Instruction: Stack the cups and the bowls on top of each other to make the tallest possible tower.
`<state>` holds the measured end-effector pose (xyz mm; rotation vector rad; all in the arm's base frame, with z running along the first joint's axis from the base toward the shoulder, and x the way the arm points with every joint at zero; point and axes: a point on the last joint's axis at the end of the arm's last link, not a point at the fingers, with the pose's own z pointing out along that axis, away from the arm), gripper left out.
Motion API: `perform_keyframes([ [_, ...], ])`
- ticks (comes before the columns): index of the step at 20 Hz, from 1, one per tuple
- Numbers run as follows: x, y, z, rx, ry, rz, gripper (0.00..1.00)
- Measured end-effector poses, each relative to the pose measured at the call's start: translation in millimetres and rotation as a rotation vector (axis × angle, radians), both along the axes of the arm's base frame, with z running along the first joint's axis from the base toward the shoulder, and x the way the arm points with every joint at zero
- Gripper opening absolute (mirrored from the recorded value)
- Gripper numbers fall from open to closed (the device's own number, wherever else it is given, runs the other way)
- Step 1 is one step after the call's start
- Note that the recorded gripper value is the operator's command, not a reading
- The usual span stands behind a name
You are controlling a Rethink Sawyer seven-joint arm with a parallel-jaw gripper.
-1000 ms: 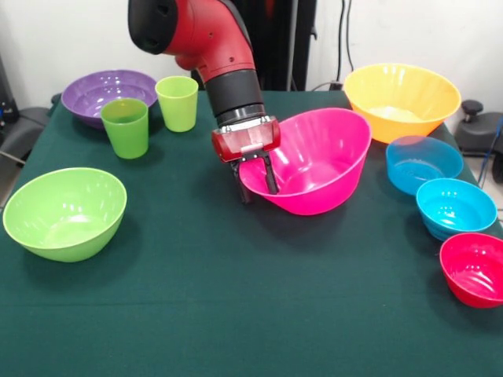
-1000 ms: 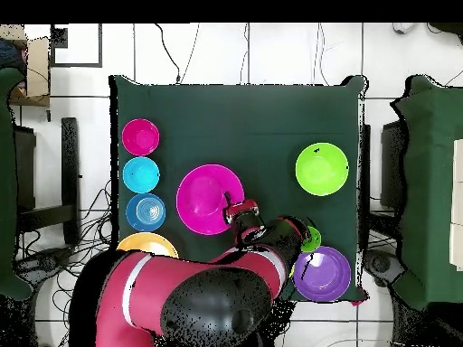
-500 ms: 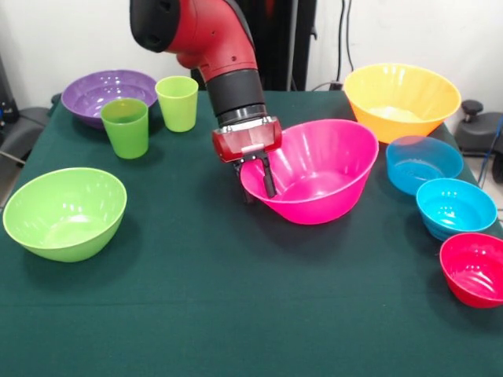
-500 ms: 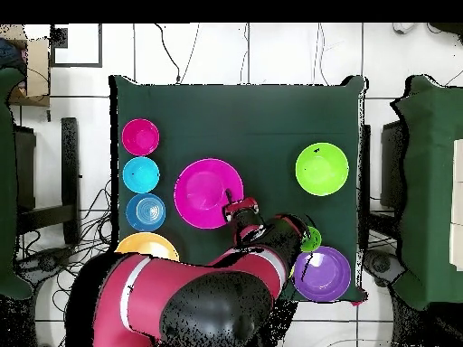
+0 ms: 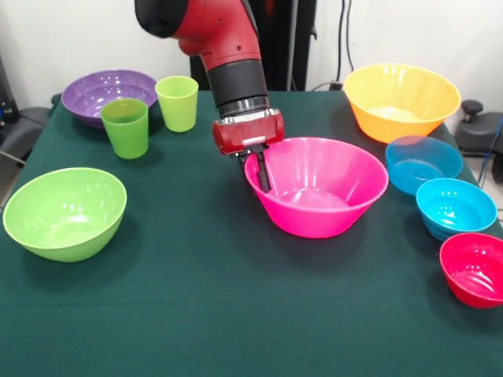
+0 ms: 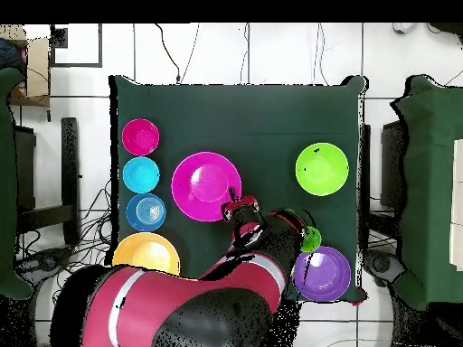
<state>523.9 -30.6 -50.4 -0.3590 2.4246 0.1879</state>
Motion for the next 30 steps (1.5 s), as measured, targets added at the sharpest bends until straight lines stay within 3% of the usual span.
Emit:
perform_keyframes([
  [9, 0.1, -2, 19, -0.057, 0.085, -0.062, 0.0],
  [16, -5.8, -6, 35, -0.086, 0.107, -0.115, 0.0],
  [26, -13.8, -18, 88, -0.145, 0.065, -0.168, 0.0],
  [30, -9.1, -21, 129, -0.19, 0.01, -0.175, 0.0],
])
